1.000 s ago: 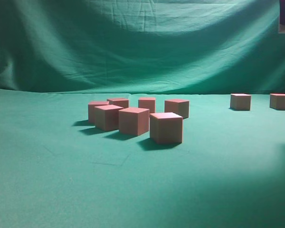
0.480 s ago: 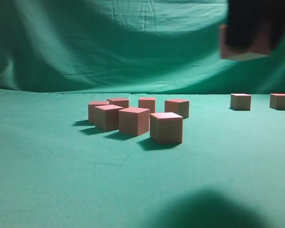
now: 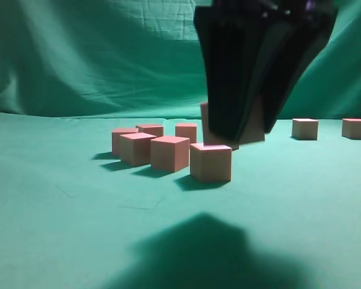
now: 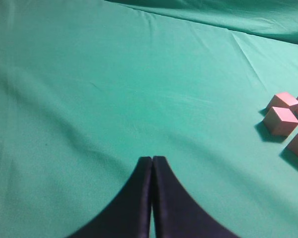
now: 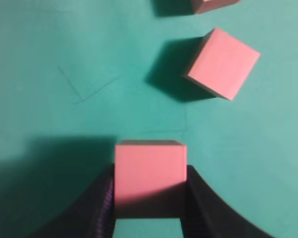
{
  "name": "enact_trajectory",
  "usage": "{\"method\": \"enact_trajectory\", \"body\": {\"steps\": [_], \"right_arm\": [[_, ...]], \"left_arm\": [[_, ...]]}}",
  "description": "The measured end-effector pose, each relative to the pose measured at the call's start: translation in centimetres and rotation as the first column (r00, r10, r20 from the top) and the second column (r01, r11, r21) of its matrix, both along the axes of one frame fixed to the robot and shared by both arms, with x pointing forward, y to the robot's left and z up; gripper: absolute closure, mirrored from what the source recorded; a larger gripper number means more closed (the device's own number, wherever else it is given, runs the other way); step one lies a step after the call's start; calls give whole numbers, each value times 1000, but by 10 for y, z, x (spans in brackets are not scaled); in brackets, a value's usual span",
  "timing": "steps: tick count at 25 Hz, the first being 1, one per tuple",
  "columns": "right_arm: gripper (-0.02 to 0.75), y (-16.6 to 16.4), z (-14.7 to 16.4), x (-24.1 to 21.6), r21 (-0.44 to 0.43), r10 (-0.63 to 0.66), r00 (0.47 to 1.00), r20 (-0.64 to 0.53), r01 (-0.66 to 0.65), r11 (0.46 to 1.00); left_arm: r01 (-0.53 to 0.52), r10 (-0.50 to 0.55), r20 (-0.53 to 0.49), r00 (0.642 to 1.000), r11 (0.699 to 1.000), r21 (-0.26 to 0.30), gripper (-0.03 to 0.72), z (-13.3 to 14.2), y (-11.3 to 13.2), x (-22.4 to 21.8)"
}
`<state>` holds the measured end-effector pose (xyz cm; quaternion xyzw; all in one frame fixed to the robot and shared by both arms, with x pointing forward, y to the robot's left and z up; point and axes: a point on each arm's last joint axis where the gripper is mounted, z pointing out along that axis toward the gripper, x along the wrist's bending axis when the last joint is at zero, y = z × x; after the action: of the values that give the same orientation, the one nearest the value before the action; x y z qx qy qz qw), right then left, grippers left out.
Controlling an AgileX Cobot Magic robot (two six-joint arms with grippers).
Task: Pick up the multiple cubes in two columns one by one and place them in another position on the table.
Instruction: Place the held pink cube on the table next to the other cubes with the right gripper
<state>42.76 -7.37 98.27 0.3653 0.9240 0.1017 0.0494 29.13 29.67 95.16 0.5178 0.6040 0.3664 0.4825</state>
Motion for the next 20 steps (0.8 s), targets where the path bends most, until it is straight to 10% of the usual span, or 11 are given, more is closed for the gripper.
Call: {"method": "enact_trajectory", "body": {"steps": [20], "right_arm": [[469,21,-39,21,-65,48,999,-6,-49,997]], "left_arm": [[0,0,0,1000,1000,0,688,0,0,0]]}}
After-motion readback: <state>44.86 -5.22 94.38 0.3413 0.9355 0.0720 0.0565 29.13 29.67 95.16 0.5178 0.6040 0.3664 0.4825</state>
